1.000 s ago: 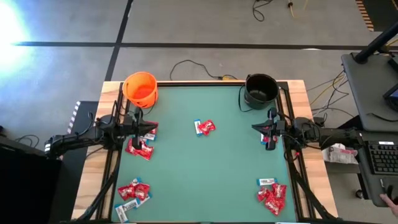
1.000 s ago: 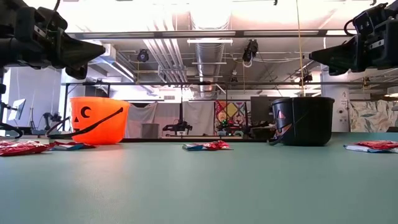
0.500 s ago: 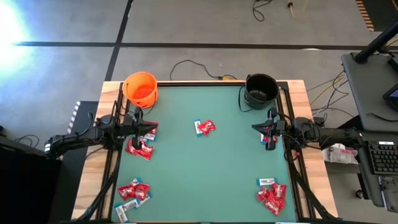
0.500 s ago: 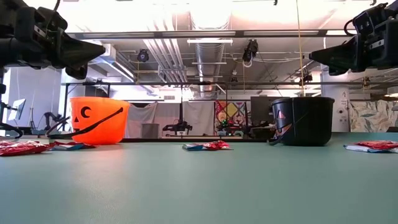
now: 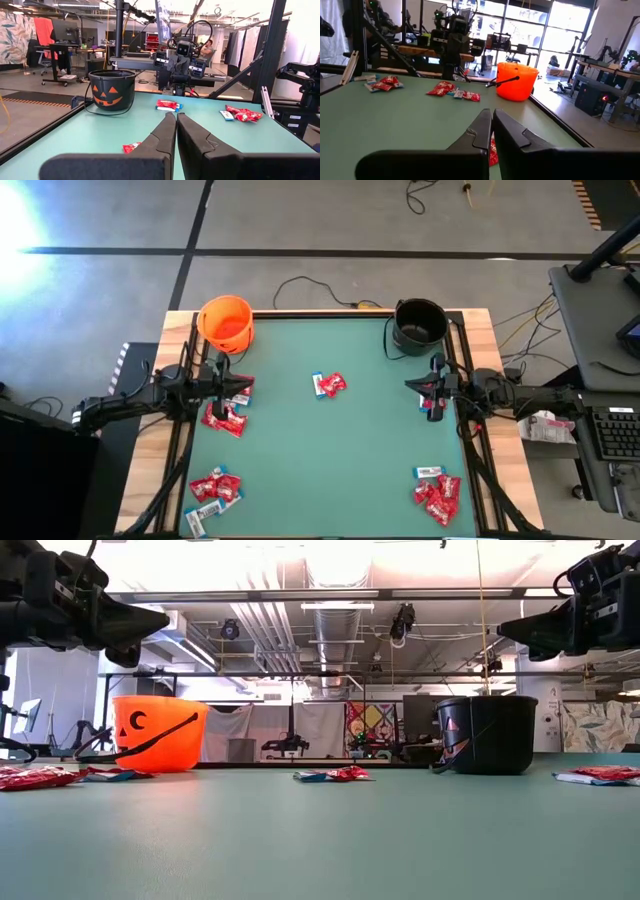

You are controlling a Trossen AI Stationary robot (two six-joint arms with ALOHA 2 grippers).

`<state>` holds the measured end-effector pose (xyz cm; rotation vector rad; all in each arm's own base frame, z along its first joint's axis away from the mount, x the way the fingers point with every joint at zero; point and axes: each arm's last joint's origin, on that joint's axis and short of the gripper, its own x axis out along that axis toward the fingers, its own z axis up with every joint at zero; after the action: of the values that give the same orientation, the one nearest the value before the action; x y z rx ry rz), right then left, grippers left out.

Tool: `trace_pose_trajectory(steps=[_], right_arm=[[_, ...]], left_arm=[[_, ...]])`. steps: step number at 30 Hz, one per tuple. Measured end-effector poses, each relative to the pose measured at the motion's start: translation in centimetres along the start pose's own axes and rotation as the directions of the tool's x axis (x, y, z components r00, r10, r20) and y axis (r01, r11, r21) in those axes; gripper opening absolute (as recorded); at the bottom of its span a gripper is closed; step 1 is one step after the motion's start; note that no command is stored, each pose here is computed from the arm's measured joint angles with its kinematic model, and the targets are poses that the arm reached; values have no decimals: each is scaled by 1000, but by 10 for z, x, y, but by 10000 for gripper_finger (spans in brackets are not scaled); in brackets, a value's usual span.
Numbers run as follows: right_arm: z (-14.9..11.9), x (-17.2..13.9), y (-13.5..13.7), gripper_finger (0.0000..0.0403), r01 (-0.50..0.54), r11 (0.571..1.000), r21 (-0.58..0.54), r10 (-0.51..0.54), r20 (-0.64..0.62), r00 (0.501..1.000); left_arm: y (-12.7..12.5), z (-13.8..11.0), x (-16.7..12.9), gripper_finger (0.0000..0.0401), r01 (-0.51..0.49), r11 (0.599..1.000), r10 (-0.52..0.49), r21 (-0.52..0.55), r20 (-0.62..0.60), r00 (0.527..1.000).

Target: Sort candy by brand, put in halloween buckets

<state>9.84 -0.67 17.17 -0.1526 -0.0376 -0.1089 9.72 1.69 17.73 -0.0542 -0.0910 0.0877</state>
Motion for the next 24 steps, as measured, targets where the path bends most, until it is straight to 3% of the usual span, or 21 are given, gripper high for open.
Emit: trace_pose_trajectory(steps=[1,3,6,8,13,18,21,24], right_arm=[[0,0,0,9,-2,999,33,1,6,1000],[2,0,0,9,-9,980,200,6,19,1000],[3,0,0,9,-14,861,509,-1,30,1000],[3,0,-1,9,-1,778,628,-23,30,999],[3,-1,-7,9,155,727,669,-215,8,977],[8,0,-9,9,154,652,742,-280,47,959],[13,4,-7,9,87,685,723,-225,97,970],[11,11,-3,9,87,707,702,-188,68,980]], left_arm=[[0,0,0,0,0,1000,0,0,0,1000],[0,0,0,0,0,1000,0,0,0,1000],[0,0,0,0,0,1000,0,0,0,1000],[0,0,0,0,0,1000,0,0,-1,1000],[0,0,0,0,0,1000,0,0,0,1000],[0,0,0,0,1,1000,-1,0,-1,1000],[0,0,0,0,0,1000,0,0,0,1000],[0,0,0,0,0,1000,0,0,-1,1000]])
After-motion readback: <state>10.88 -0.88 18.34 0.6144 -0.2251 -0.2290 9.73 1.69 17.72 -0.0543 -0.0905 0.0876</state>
